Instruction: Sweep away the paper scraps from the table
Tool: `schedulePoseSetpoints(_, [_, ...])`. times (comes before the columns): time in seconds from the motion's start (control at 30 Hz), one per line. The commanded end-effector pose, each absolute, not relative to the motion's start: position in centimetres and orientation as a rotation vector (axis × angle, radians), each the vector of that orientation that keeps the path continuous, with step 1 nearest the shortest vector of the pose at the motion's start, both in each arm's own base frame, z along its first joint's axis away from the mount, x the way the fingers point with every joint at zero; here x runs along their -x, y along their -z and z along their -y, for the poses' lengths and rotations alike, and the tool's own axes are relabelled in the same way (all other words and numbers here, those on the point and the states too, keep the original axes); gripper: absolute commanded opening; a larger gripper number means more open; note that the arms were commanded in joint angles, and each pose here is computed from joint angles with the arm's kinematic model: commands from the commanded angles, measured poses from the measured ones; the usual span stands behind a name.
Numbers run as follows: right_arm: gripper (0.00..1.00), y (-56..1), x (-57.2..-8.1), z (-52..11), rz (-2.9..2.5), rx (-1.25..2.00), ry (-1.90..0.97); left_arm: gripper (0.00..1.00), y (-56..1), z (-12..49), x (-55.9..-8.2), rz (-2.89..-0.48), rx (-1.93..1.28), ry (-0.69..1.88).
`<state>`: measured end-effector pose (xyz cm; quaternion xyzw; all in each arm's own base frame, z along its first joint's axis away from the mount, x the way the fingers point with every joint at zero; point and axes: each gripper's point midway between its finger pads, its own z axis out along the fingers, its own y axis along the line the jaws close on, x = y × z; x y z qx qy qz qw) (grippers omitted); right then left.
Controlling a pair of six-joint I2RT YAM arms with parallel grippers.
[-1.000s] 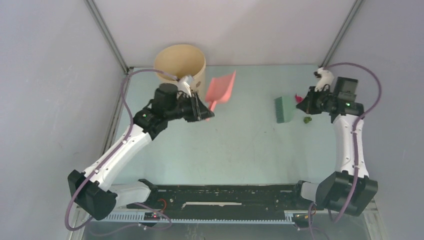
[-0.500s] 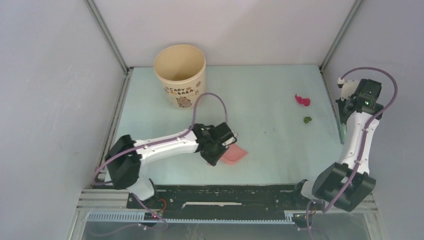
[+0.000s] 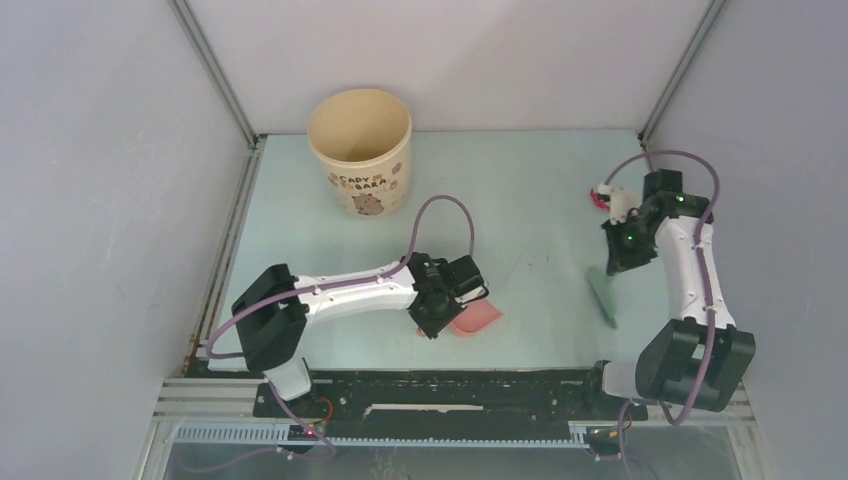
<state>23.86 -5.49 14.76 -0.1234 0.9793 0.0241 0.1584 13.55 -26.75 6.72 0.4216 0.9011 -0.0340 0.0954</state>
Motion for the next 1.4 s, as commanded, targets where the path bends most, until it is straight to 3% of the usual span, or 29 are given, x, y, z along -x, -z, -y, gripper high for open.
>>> schedulePoseSetpoints(0.0, [0.00,-16.6,-22.2,-3.5,-2.737,0.425,-0.518,0.00,-6.7,27.7,-12.8,-2.642,-1.377,0.124])
schedulePoseSetpoints(0.17, [0.00,-19.7,-24.5,-1.9,-2.670,0.448,-0.363,0.00,-5.7,27.7,-12.5,-2.643,-1.435,0.035])
schedulePoseSetpoints(0.4, [0.00,-28.1,-33.9,11.8,-2.482,0.364,0.398,0.00,-6.5,29.1,-12.3,-2.618,-1.460,0.074])
schedulePoseSetpoints(0.6, [0.00,-25.5,-40.0,17.4,-2.517,0.353,0.602,0.01,-6.9,29.9,-12.6,-2.612,-1.509,0.048])
schedulePoseSetpoints(0.77, [0.00,-19.7,-41.1,16.6,-2.601,0.370,0.481,0.01,-6.6,29.7,-13.0,-2.607,-1.562,-0.025])
schedulePoseSetpoints(0.93, [0.00,-16.0,-38.6,10.6,-2.636,0.520,0.315,0.01,-6.5,30.3,-13.4,-2.597,-1.610,-0.041])
schedulePoseSetpoints(1.37, [0.00,-15.5,-28.5,-5.1,-2.652,0.780,-0.269,0.01,-5.1,34.0,-14.5,-2.595,-1.624,-0.001])
